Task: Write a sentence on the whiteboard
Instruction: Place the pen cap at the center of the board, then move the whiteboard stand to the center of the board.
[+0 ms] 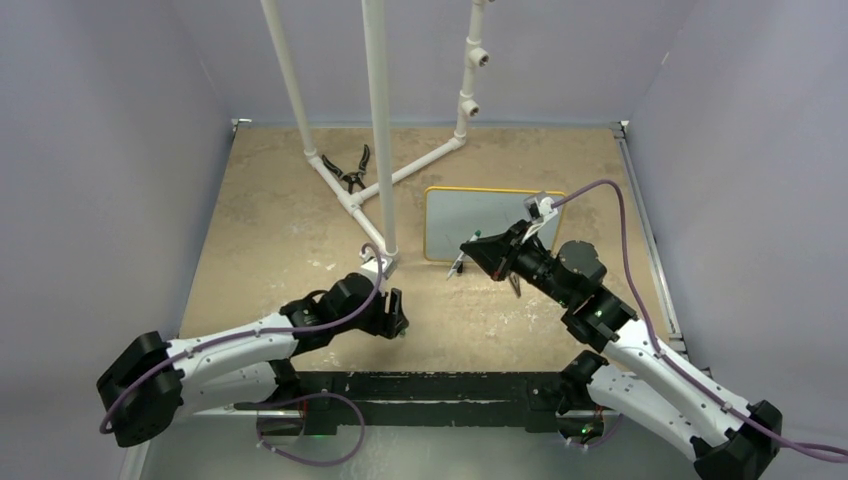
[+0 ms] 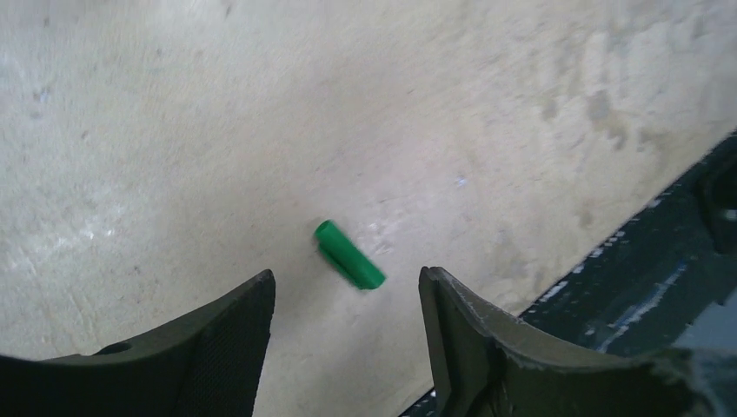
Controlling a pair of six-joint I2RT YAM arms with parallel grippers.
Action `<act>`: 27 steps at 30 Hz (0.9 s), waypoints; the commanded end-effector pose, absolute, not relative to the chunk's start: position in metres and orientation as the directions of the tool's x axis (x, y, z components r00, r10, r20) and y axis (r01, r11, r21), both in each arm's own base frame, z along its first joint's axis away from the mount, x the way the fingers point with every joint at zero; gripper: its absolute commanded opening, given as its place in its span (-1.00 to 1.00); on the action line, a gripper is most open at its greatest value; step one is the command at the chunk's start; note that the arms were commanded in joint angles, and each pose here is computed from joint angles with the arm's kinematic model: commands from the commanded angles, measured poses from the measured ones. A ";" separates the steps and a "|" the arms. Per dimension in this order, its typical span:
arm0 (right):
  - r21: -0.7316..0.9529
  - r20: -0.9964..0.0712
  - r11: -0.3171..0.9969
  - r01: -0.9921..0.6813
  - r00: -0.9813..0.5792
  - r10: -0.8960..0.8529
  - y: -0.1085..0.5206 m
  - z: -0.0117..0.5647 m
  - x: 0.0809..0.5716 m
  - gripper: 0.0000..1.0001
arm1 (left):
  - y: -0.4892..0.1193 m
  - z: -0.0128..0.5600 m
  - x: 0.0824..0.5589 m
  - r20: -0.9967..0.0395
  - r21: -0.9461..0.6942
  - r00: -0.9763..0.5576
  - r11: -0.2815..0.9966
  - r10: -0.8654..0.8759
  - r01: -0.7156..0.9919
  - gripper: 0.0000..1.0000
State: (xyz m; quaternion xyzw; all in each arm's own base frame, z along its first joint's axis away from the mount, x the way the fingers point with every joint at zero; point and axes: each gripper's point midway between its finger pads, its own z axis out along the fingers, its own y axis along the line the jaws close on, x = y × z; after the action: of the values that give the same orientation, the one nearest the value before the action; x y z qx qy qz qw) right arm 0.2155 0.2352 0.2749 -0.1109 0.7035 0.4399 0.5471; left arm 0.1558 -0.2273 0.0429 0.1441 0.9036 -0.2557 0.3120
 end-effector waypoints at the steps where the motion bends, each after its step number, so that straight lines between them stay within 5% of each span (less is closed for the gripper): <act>1: 0.471 -0.882 0.553 -0.688 -0.351 0.315 0.242 0.285 0.212 -1.00 | -0.259 0.113 0.159 -0.751 -0.416 -0.652 0.689 0.107 0.593 0.22; 5: 0.467 -0.884 0.492 -0.734 -0.371 0.286 0.253 0.285 0.203 -1.00 | -0.292 0.176 0.150 -0.811 -0.467 -0.579 0.504 0.083 0.727 0.19; 9: 0.468 -0.883 0.426 -0.774 -0.390 0.262 0.261 0.286 0.193 -1.00 | -0.309 0.216 0.167 -0.855 -0.432 -0.516 0.487 0.045 0.759 0.24; 20: 0.484 -0.874 0.356 -0.799 -0.420 0.245 0.266 0.289 0.179 -1.00 | -0.343 0.231 0.166 -0.871 -0.445 -0.489 0.351 0.043 0.824 0.19; 24: 0.493 -0.869 0.352 -0.796 -0.426 0.254 0.266 0.287 0.178 -1.00 | -0.341 0.233 0.161 -0.872 -0.452 -0.489 0.332 0.033 0.828 -0.24; 27: 0.500 -0.865 0.353 -0.791 -0.435 0.249 0.267 0.284 0.178 -1.00 | -0.341 0.236 0.154 -0.873 -0.461 -0.488 0.295 0.021 0.837 -0.94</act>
State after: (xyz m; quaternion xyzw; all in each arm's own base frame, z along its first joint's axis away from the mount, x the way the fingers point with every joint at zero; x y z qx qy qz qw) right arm 0.1839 0.2646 0.2740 -0.1971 0.6787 0.5133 0.4869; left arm 0.1637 -0.3376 0.2134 0.2924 0.7390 -0.4711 0.3828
